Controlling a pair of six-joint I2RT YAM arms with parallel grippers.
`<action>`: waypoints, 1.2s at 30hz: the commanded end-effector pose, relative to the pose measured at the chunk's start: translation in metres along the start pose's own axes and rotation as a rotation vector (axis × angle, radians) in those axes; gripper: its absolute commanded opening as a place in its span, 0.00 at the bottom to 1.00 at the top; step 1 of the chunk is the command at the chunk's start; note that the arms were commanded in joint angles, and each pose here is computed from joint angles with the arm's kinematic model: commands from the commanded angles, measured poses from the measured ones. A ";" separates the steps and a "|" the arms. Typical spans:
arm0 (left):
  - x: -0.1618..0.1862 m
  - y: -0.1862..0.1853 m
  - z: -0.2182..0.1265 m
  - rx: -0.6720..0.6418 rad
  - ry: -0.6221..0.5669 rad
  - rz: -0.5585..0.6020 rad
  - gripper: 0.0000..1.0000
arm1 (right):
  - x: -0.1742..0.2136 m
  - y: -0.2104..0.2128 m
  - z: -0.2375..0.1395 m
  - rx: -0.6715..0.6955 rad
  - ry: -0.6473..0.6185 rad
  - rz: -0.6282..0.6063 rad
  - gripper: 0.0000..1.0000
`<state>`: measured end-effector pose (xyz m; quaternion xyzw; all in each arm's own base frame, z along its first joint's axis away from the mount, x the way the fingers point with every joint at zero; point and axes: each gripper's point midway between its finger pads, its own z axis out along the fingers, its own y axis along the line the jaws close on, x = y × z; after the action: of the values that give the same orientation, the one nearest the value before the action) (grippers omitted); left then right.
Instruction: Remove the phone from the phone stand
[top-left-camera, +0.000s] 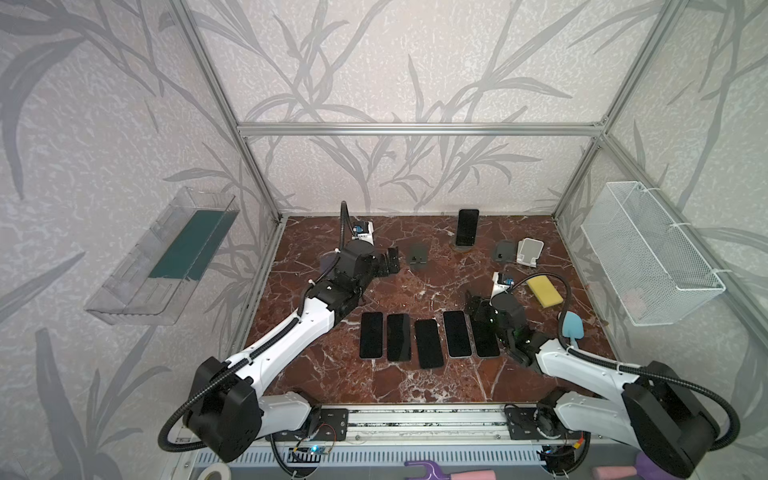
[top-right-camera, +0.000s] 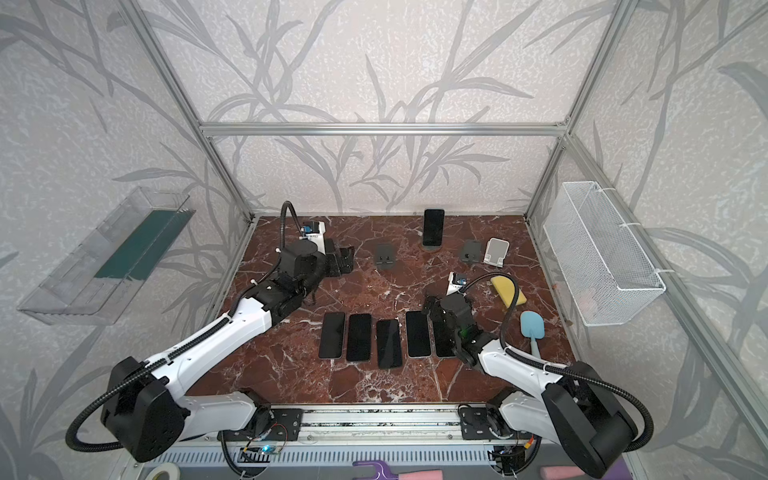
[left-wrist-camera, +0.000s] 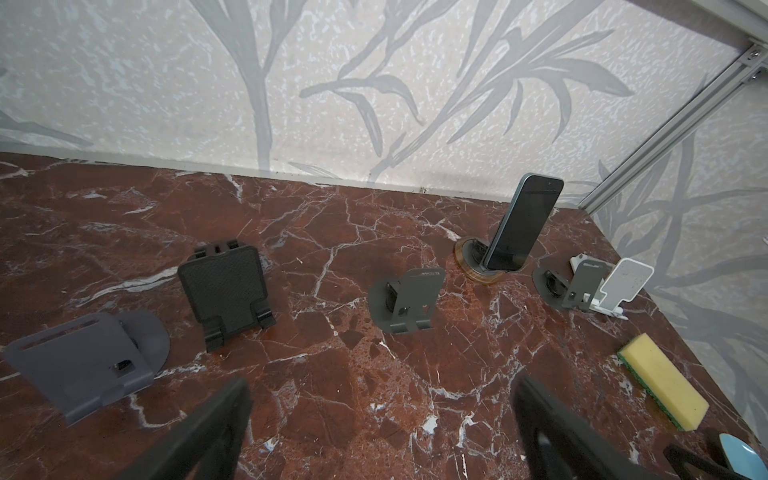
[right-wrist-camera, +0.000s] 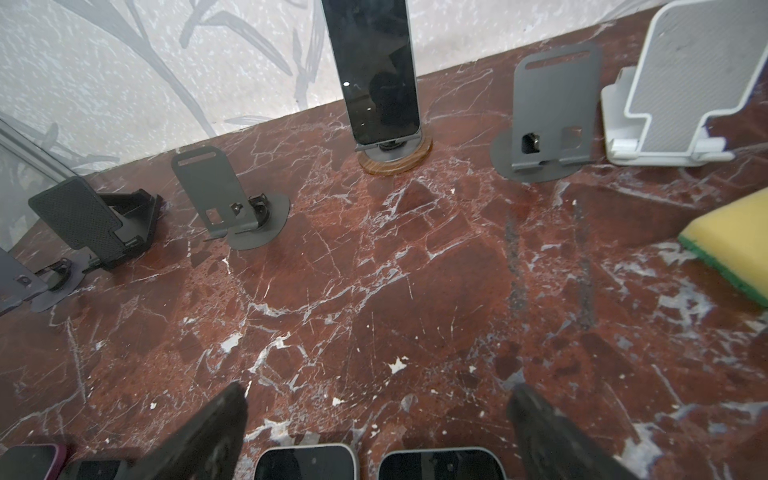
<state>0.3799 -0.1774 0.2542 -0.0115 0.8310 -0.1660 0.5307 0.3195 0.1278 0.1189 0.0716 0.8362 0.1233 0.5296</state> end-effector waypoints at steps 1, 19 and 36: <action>-0.011 -0.005 -0.007 0.026 -0.011 -0.025 0.98 | -0.005 -0.007 -0.003 0.038 -0.035 -0.031 0.97; -0.020 -0.007 -0.019 0.047 -0.047 -0.065 0.97 | 0.004 -0.007 0.001 0.041 0.004 -0.047 0.97; -0.016 0.005 -0.015 -0.018 -0.051 -0.026 0.96 | 0.005 -0.005 -0.002 0.024 0.010 -0.026 0.97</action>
<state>0.3728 -0.1716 0.2699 -0.0270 0.8216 -0.1798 0.5403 0.3183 0.1229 0.1132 0.0664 0.8411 0.1035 0.5266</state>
